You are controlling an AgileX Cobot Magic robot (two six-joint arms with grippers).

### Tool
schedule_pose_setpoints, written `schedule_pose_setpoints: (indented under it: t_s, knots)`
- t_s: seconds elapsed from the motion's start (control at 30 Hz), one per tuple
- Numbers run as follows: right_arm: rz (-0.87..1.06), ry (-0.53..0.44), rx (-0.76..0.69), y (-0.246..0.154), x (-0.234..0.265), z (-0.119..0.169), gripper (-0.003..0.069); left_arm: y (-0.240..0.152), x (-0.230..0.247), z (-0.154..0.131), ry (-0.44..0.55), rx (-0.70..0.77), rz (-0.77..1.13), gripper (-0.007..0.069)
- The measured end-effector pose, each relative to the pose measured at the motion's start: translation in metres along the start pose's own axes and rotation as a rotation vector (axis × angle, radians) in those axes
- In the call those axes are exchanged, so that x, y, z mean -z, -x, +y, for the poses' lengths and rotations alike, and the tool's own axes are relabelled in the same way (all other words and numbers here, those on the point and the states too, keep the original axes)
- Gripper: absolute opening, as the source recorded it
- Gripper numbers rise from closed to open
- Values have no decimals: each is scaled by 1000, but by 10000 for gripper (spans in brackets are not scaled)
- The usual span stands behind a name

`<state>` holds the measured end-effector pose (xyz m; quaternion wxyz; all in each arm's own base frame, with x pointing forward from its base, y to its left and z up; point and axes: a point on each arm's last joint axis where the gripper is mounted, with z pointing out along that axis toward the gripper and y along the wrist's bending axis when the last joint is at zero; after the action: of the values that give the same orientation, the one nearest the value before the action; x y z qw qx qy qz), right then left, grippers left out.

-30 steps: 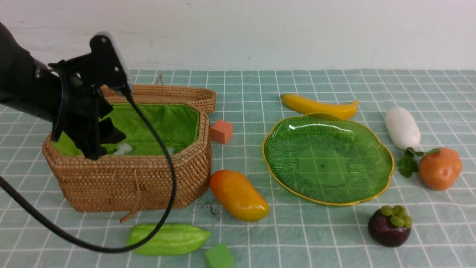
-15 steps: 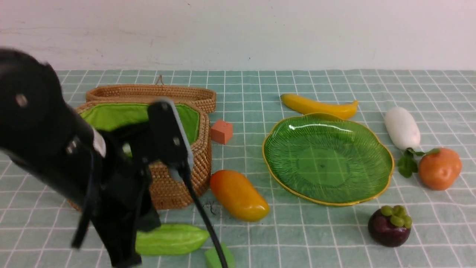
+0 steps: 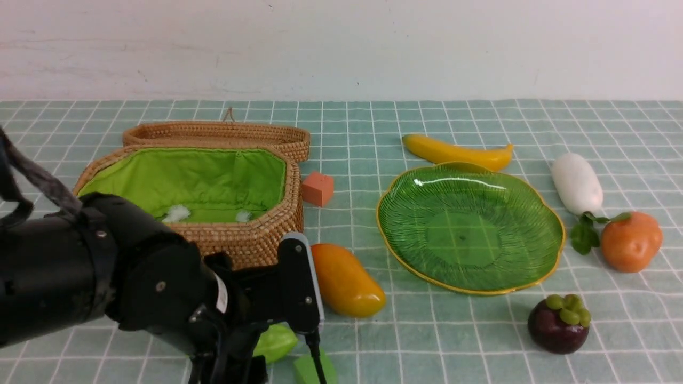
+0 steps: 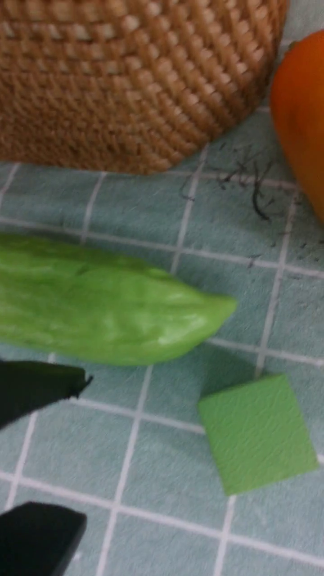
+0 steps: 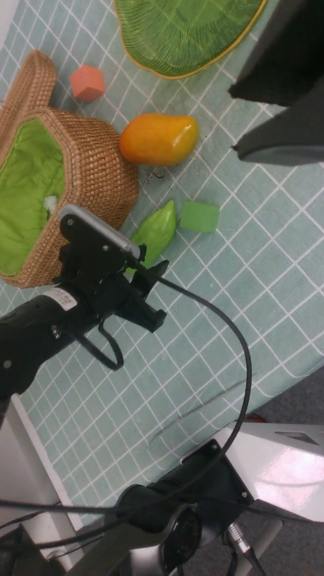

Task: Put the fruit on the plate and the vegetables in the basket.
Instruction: Take a chayote with your left arm and place it on the basket on the left.

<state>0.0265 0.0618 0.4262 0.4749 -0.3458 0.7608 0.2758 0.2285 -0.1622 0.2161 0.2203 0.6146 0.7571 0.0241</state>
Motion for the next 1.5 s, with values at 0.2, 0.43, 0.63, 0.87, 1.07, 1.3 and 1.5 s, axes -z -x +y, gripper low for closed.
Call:
schedule_pose_setpoints:
  t_s: [0.2, 0.43, 0.63, 0.87, 1.07, 1.3, 1.5]
  knots:
    - [15, 14, -1, -1, 0, 2, 127, 0, -32, 5, 25, -92, 37, 614]
    - [24, 25, -3, -2, 0, 3, 127, 1, -47, 7, 45, -113, 43, 576]
    - [29, 31, -4, -2, 0, 3, 127, -2, -54, 5, 25, -72, 67, 550]
    - [29, 35, -5, -2, 0, 3, 127, -4, -54, 4, 12, -15, 93, 447]
    - [23, 46, -10, -2, 0, 4, 127, -5, -54, 3, 10, 21, 100, 447]
    - [12, 68, -21, -1, 1, 6, 127, -6, -43, 3, -1, 53, 123, 447]
    - [4, 65, -24, 0, 1, 6, 127, -5, -14, 5, 31, 83, 90, 447]
